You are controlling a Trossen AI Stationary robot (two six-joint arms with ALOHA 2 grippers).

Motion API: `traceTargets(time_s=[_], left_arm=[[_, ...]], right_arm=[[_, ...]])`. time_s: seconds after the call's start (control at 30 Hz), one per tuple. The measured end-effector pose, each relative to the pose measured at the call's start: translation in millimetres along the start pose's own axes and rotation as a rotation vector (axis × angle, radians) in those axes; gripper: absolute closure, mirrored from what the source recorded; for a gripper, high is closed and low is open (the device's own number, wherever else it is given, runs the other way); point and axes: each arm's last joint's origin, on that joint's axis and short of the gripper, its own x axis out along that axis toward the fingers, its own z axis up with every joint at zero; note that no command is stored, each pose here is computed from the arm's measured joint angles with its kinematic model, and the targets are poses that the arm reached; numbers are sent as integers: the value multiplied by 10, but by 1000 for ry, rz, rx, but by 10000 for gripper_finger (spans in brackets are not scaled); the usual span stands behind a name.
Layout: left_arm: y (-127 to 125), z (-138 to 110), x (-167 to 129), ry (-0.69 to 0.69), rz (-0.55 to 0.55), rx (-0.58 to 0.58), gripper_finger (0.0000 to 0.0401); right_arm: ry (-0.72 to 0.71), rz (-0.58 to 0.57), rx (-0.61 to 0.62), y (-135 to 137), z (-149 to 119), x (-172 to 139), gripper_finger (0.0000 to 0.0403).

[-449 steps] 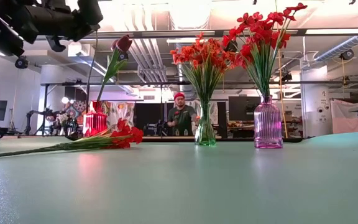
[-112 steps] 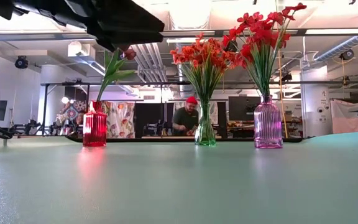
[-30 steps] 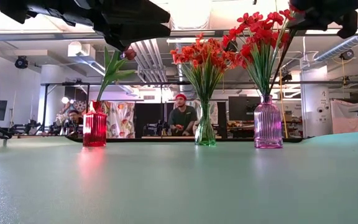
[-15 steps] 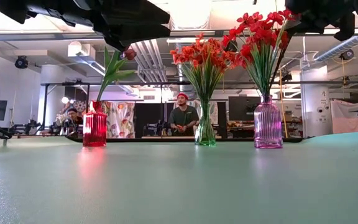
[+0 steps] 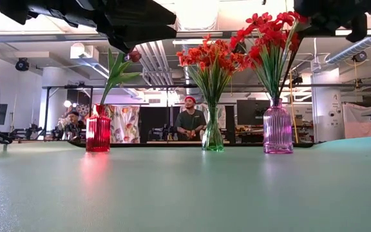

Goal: Sort flowers into vase by color
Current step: Put the red flowers into the violet flower vase

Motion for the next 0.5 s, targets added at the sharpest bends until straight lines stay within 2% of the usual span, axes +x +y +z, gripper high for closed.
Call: traceTargets(time_s=[0.13, 0.23, 0.5], left_arm=[[0, 0, 0, 0, 0, 0, 212], [0, 0, 0, 0, 0, 0, 212], [0, 0, 0, 0, 0, 0, 212]], right_arm=[[1, 3, 58, 45, -6, 0, 381], [2, 4, 16, 61, -6, 0, 381], [20, -8, -3, 65, -8, 22, 376]])
